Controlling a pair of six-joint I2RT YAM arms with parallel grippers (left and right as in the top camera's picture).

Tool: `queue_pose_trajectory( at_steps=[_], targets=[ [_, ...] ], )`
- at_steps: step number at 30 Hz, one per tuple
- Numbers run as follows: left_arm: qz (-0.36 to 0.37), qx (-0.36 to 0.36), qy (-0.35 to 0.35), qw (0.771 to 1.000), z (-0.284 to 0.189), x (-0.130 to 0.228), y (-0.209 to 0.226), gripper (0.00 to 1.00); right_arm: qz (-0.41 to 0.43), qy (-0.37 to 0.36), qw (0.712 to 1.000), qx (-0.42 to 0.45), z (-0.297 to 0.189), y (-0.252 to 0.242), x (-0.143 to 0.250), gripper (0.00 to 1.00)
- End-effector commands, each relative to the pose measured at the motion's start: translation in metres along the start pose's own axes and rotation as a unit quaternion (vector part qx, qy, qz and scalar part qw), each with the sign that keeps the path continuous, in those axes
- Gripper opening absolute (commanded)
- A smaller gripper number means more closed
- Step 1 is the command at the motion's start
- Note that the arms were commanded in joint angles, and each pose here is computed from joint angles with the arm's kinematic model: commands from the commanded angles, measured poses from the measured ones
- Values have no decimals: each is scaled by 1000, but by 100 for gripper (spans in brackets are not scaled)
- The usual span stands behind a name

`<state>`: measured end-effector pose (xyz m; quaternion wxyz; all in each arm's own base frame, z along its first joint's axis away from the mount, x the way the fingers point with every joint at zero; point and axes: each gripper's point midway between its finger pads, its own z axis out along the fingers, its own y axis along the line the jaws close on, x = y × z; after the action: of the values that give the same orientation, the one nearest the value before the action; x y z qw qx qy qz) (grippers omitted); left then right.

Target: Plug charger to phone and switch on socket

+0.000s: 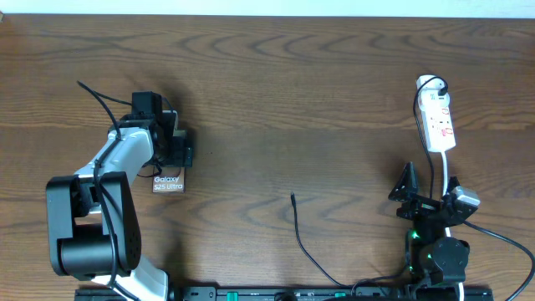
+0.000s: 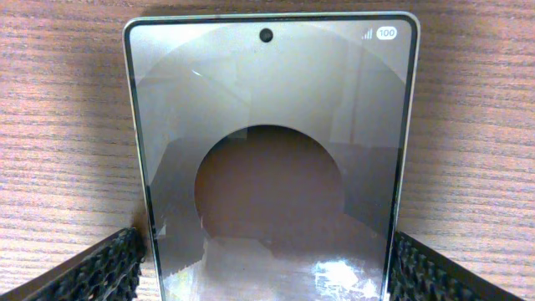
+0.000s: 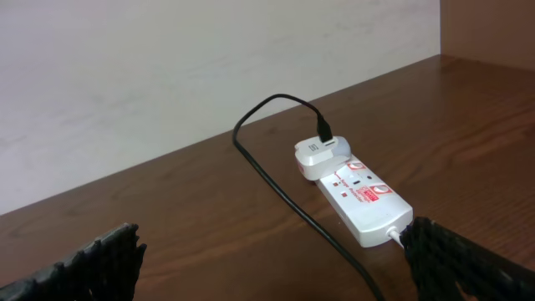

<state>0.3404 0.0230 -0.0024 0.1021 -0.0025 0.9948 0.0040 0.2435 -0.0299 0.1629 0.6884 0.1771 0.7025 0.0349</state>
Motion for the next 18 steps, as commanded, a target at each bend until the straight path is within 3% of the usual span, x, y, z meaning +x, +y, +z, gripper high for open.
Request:
queue_pose_trajectory(
  at_steps=[1, 18],
  targets=[
    [2, -8, 19, 1000, 7, 13, 3, 87, -2, -1, 1000, 3, 0, -1, 0, 99],
    [2, 6, 20, 1000, 7, 14, -2, 85, -2, -1, 1000, 3, 0, -1, 0, 99]
  ],
)
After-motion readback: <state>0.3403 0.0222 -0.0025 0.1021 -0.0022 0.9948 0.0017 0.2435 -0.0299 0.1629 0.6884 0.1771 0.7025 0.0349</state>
